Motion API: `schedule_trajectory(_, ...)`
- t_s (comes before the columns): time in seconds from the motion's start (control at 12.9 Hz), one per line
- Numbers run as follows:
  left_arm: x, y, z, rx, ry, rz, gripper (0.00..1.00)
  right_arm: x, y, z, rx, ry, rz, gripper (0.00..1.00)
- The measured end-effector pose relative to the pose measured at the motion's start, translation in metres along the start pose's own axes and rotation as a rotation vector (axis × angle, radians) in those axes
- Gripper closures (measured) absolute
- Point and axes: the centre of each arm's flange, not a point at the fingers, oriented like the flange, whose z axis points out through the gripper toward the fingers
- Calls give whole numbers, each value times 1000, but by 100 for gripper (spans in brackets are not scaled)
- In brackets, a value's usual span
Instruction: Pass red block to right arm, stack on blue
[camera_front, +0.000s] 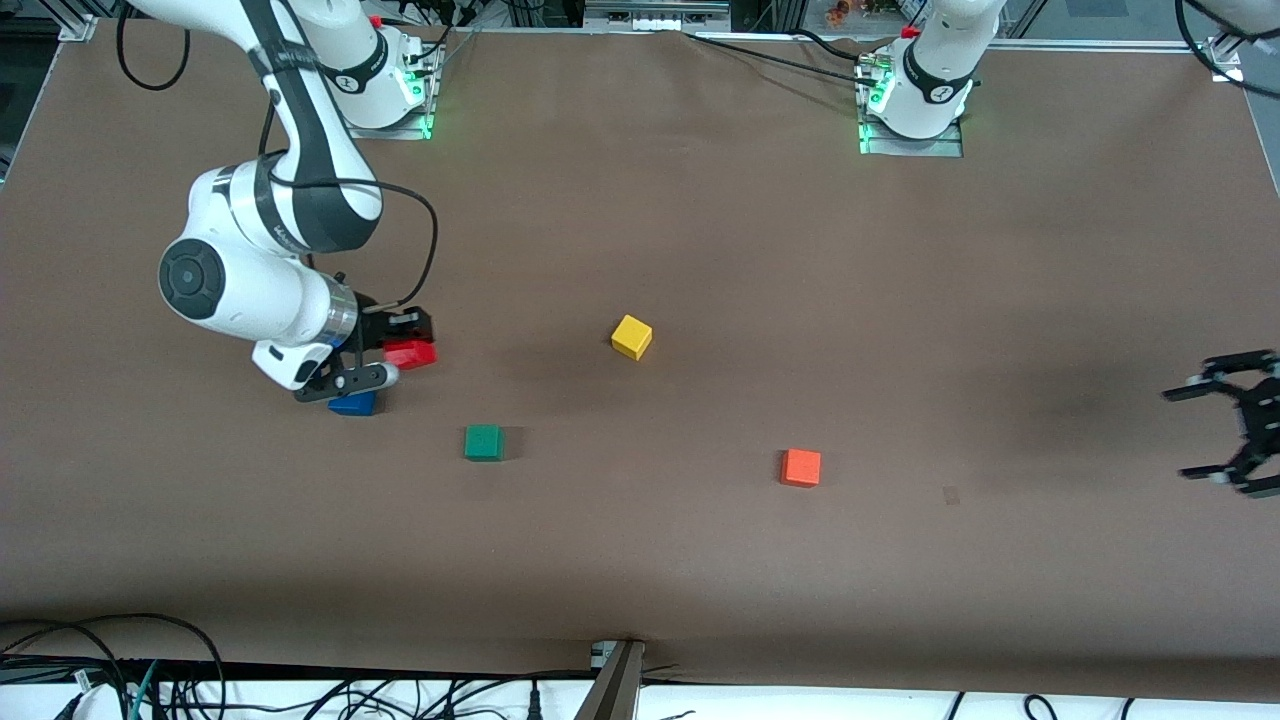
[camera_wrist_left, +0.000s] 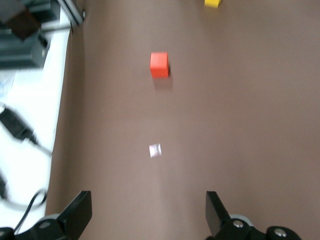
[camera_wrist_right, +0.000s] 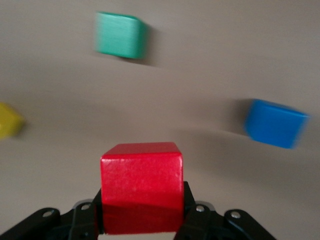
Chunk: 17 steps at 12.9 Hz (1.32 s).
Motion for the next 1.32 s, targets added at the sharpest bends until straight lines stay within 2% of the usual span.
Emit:
schedule_trajectory(0.16,15,4,-28,17,-75,-1,0,4,29,16,-94,-22,2,44)
schedule_trajectory(0.31,33,10,-46,5,-124,-21,0,9,49,25,-123,-7,34,44)
schedule_trajectory(0.47,59,14,-57,-14,-153,-58,0,11,62,25,-131,16,136,44)
schedule_trajectory(0.62,111,14,-63,-21,-206,-99,0,13,62,28,-133,30,209,44)
schedule_trajectory(0.78,176,19,-66,-19,-295,-137,0,16,65,38,-138,42,226,44)
schedule_trajectory(1.01,275,39,-73,35,-413,-232,0,17,74,55,-145,60,234,44)
schedule_trajectory(1.16,322,59,-80,83,-469,-312,0,16,79,63,-147,77,230,44)
schedule_trajectory(1.32,348,79,-79,106,-519,-400,0,16,84,68,-149,85,229,44)
